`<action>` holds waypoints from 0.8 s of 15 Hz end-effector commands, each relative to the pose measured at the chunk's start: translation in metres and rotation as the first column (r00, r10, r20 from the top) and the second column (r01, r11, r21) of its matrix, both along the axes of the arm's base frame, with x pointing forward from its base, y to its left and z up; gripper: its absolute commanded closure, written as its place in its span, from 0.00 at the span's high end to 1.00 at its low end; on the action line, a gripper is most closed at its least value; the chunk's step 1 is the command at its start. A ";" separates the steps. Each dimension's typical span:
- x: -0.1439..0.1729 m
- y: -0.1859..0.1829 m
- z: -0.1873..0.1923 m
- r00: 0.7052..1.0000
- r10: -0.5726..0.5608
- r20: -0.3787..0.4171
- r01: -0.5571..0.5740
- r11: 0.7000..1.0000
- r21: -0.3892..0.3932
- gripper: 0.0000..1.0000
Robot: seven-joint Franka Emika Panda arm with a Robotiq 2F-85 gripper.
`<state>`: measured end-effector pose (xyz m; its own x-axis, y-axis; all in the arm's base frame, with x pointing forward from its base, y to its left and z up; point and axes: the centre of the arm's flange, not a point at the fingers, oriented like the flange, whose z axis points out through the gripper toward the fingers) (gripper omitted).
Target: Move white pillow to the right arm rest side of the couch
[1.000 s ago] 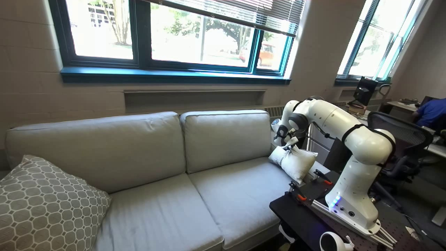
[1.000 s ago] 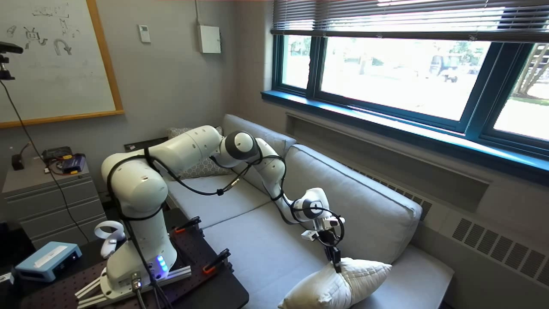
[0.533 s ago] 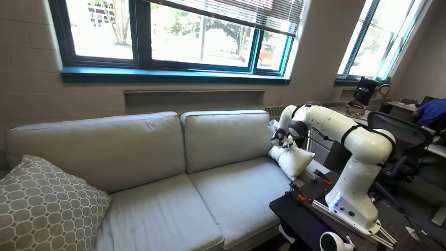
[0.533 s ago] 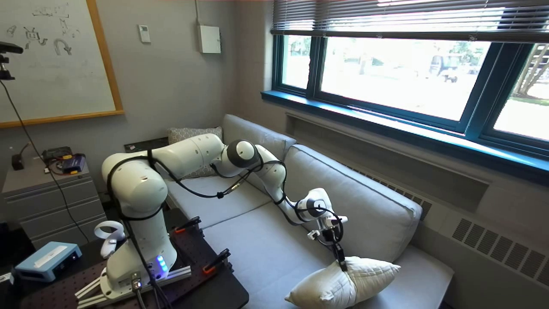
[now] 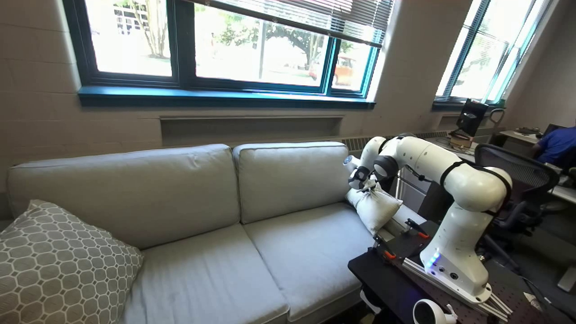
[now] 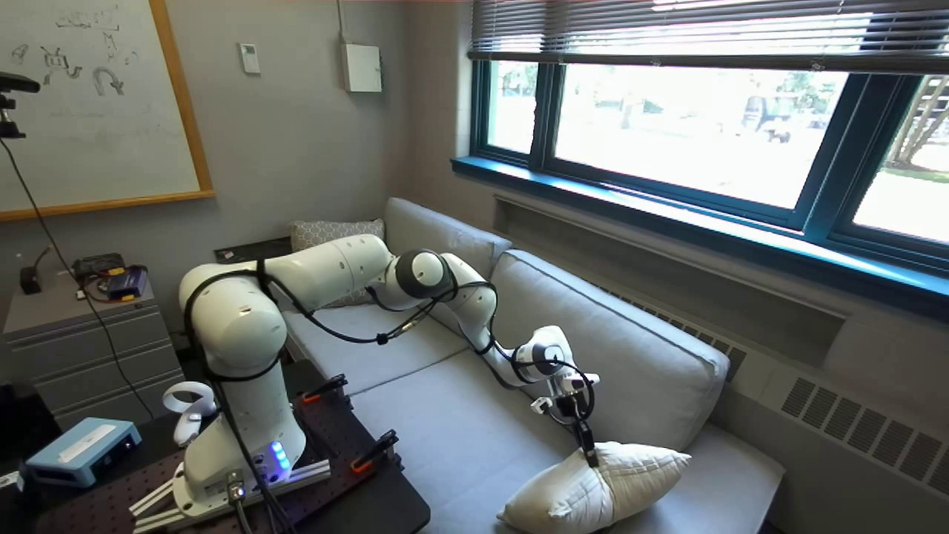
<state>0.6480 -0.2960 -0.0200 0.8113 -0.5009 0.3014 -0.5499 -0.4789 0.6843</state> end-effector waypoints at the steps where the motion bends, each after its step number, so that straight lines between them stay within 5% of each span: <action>1: 0.016 -0.018 -0.016 0.999 0.018 -0.038 -0.018 1.000 0.000 0.03; 8: 0.004 -0.039 -0.020 0.996 0.041 -0.076 -0.041 0.999 -0.006 0.03; 12: 0.008 -0.028 -0.002 0.998 0.052 -0.017 -0.052 0.999 -0.001 0.03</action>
<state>0.6346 -0.3255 -0.0317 0.8402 -0.4760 0.2598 -0.5000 -0.4946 0.7110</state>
